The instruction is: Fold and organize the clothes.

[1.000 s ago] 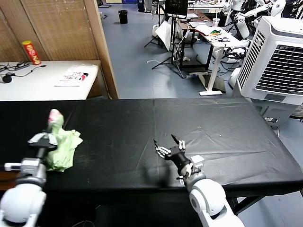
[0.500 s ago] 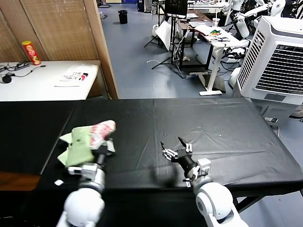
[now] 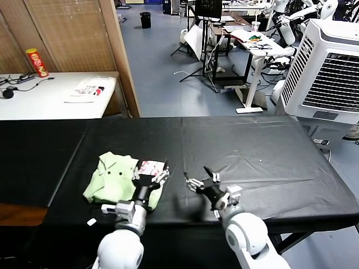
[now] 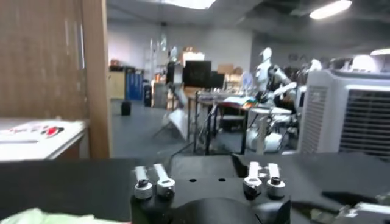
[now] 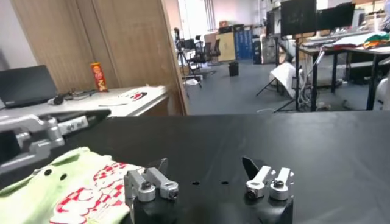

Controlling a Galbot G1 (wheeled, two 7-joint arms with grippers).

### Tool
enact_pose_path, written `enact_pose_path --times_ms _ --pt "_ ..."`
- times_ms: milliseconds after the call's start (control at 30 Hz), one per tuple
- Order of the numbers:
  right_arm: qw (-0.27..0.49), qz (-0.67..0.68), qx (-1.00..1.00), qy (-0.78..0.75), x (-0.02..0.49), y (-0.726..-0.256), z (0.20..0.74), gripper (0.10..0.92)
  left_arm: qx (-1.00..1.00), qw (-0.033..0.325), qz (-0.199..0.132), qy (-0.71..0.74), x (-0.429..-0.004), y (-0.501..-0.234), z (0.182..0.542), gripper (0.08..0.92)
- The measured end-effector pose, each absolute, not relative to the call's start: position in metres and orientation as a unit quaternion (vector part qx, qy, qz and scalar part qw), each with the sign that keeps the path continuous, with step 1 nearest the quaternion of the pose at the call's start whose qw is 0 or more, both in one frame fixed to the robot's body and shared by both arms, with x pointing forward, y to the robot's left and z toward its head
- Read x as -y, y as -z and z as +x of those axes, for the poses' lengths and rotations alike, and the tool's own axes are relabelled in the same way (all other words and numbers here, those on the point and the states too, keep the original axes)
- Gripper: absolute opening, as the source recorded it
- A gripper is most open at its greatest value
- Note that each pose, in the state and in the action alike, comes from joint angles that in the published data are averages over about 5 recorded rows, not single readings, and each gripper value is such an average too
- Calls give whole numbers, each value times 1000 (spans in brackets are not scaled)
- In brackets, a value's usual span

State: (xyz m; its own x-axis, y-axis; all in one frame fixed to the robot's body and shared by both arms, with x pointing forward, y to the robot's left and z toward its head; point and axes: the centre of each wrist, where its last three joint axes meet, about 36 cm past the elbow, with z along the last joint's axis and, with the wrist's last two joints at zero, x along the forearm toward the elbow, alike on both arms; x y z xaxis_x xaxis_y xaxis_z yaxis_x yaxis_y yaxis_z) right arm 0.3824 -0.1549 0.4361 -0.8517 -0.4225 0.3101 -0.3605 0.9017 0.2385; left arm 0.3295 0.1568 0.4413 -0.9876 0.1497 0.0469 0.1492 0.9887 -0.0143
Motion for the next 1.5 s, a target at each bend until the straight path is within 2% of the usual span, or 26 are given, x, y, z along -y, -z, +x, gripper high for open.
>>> enact_pose_path --times_ms 367,500,667,933,1033,1300,1400,1500 --pt "245 243 923 172 99 -418 431 786 999 13 -31 10 -190 -436 319 798" --pt "265 247 912 194 83 -410 448 724 1000 1 -17 10 -201 -438 312 798" --pt "277 247 906 203 73 -400 460 592 1000 -8 -3 10 -213 -444 300 798" --pt "263 240 916 185 86 -394 475 185 1000 -13 12 14 -219 -449 289 798" --pt "246 233 927 163 102 -393 486 122 1000 -10 16 15 -220 -447 287 798" --pt "206 216 951 79 159 -398 507 123 1000 -12 22 17 -227 -434 281 798" --pt "190 209 958 46 177 -400 497 185 999 -21 21 18 -228 -427 280 798" --pt "163 199 966 11 192 -402 477 330 1000 -12 16 19 -229 -422 278 798"
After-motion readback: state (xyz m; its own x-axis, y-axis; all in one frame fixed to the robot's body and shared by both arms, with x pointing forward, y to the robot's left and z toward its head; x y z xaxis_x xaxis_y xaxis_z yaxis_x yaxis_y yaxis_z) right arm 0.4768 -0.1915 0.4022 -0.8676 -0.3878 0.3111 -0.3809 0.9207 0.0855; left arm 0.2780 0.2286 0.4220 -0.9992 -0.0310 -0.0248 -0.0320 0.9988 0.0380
